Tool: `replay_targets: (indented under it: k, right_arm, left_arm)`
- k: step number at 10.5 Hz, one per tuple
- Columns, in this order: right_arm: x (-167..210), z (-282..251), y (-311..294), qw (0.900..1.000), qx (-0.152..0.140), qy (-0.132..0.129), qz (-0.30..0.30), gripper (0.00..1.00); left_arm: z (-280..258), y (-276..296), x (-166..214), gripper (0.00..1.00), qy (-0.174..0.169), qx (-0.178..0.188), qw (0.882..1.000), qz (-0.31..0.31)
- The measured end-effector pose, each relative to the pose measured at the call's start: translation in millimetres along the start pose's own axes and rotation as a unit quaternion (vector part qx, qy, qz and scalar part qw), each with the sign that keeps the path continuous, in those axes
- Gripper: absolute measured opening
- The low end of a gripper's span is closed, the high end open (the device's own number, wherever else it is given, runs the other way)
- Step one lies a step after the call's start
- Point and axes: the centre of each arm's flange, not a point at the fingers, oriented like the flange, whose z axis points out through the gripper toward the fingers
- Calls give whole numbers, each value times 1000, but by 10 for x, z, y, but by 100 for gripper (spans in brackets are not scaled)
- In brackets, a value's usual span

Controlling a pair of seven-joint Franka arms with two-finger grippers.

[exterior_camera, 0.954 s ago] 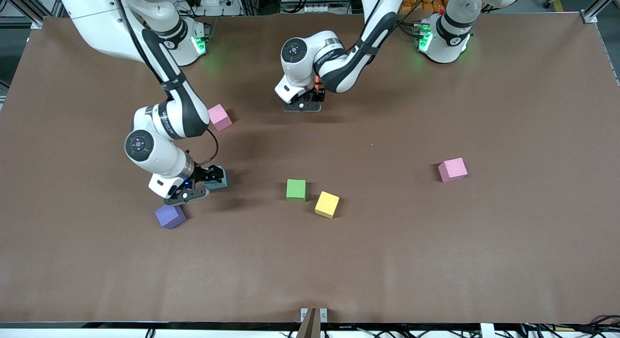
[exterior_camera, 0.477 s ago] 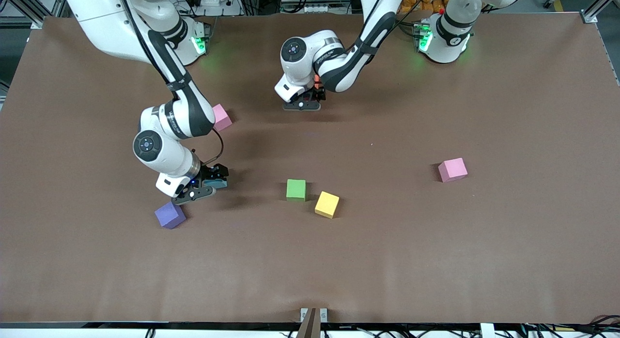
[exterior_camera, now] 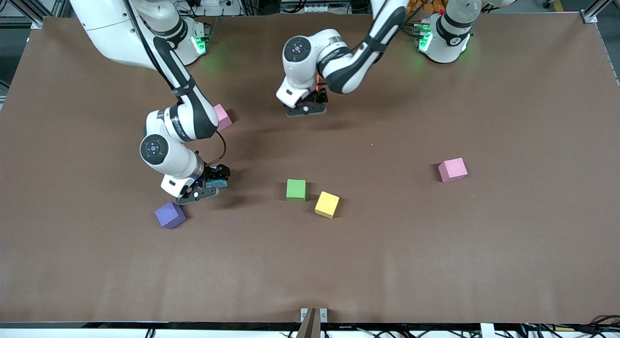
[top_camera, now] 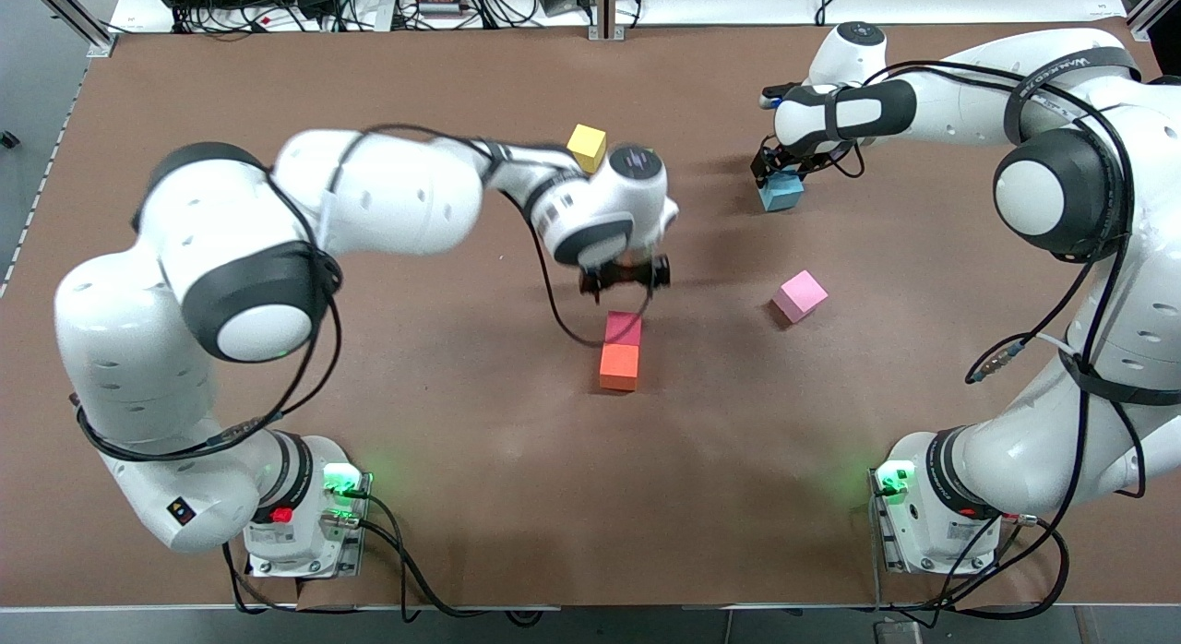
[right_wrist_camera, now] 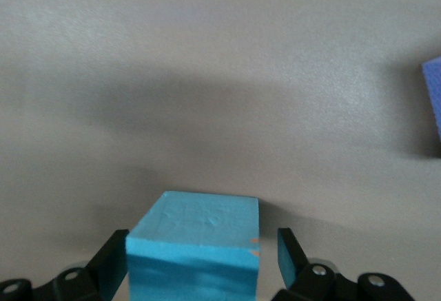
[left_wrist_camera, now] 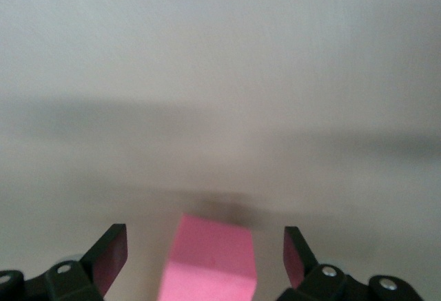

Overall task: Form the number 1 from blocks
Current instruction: 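Grasp the yellow cube with the left gripper while the right gripper carries the cyan cube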

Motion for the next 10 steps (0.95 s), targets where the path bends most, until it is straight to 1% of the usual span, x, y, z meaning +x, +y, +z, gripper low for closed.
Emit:
replay_targets:
  k: [1,2,4,5,6,8,10]
  right_arm:
    - [0,0,33,1000,-1,0,3,78]
    - [5,-13,56,1000,-1,1,9,63]
    - [17,-36,38,999,-1,3,33,62]
    - [32,-68,-46,999,-1,7,44,59]
    - [44,-129,-205,999,-2,13,53,59]
    - [-15,-309,-746,997,-8,14,78,59]
    - [-169,-497,-1472,995,-6,26,93,59]
  left_arm:
    - [-215,-134,340,100,6,-8,999,-40]
    - [-379,-274,689,100,11,-19,996,-88]
    - [-496,-483,1313,100,12,-30,982,-188]
    - [-447,-525,1579,100,8,-25,973,-228]
    - [-364,-517,1823,100,5,-21,964,-264]
    - [-206,-426,2152,100,4,-24,945,-326]
    - [-172,-420,2380,100,11,-30,930,-367]
